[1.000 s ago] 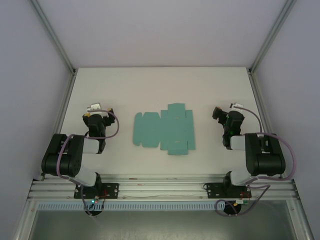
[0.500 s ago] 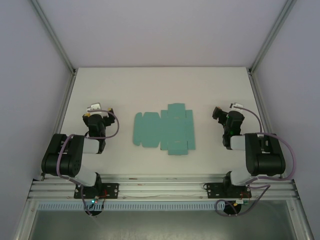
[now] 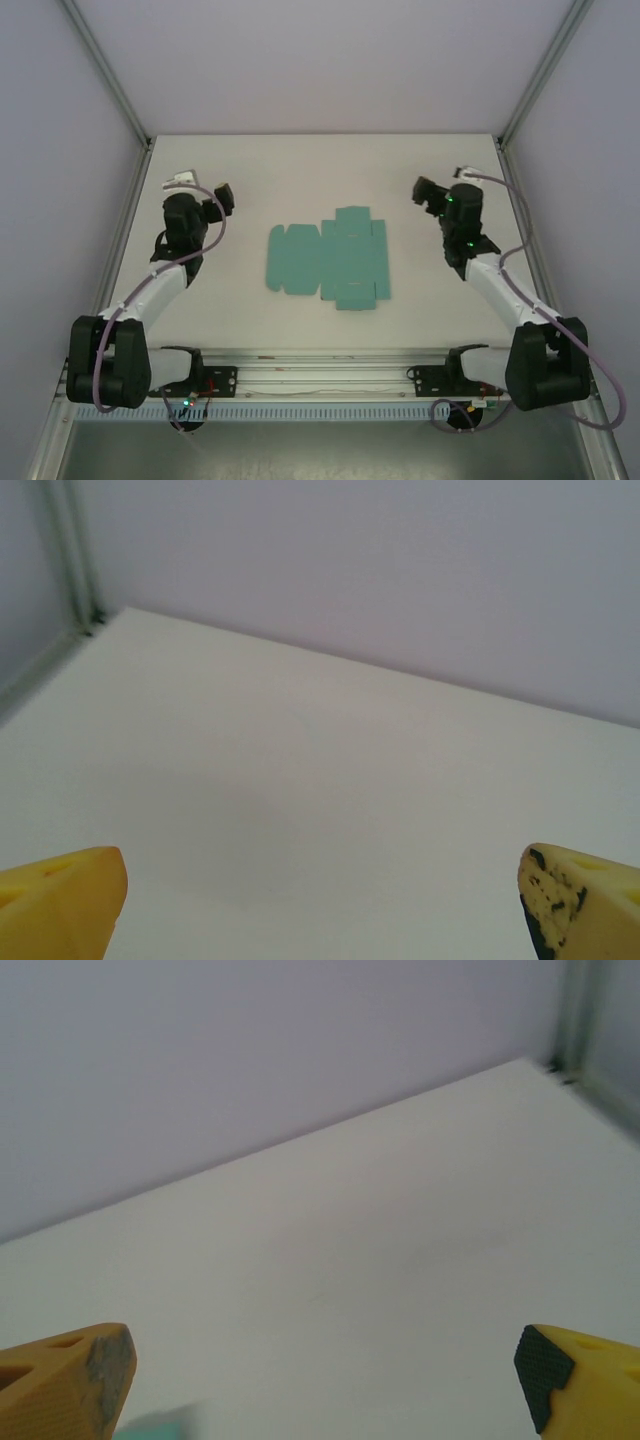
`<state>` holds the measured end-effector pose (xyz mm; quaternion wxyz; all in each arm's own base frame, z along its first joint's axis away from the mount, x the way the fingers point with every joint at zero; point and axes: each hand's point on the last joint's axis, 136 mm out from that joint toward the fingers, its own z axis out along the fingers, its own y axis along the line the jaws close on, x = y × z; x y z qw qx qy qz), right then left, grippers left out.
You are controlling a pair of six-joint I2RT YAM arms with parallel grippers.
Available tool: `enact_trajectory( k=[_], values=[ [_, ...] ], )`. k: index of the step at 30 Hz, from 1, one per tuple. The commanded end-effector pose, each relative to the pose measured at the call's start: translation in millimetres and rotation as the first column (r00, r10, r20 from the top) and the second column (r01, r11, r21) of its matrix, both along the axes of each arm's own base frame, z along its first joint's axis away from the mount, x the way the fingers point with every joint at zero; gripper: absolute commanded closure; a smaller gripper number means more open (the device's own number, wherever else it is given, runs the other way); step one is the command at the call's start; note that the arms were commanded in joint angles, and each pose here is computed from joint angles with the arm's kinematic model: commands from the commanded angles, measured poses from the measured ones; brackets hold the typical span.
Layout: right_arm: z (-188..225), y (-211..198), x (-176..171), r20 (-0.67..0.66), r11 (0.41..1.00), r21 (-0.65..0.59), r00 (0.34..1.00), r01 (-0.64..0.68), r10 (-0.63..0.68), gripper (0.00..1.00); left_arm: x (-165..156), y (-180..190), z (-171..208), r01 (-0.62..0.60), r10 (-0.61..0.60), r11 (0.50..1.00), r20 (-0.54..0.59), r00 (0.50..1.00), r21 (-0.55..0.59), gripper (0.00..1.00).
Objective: Assemble paper box
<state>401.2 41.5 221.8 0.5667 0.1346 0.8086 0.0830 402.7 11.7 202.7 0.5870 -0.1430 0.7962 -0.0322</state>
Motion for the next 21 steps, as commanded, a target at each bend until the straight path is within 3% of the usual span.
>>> enact_trajectory(
  k=[1, 4, 8, 16, 18, 21],
  values=[
    [-40, 45, -20, -0.220, 0.996, 0.030, 0.971, -0.087, 0.092, 0.06, -12, -35, -45, 0.079, -0.109, 0.986, -0.205, 0.973, -0.150, 0.00],
    [-59, 88, -28, -0.308, 0.984, 0.074, 0.935, -0.161, 0.176, 0.11, -13, -67, -67, 0.161, -0.226, 0.959, -0.287, 0.931, -0.232, 0.00],
    [-101, 113, -39, -0.502, 0.978, 0.153, 0.842, -0.140, 0.200, 0.29, -16, -103, -98, 0.213, -0.345, 0.913, -0.377, 0.860, -0.349, 0.00],
    [-181, 118, -48, -0.674, 0.981, 0.186, 0.720, -0.055, 0.168, 0.53, -27, -142, -142, 0.243, -0.515, 0.805, -0.435, 0.739, -0.541, 0.00],
    [-198, 114, -52, -0.714, 0.982, 0.189, 0.683, -0.029, 0.157, 0.65, -29, -154, -147, 0.266, -0.567, 0.765, -0.419, 0.710, -0.586, 0.02],
    [-218, 104, -59, -0.747, 0.984, 0.175, 0.653, 0.020, 0.120, 0.68, -32, -165, -148, 0.298, -0.608, 0.734, -0.395, 0.688, -0.610, 0.02]
  ],
)
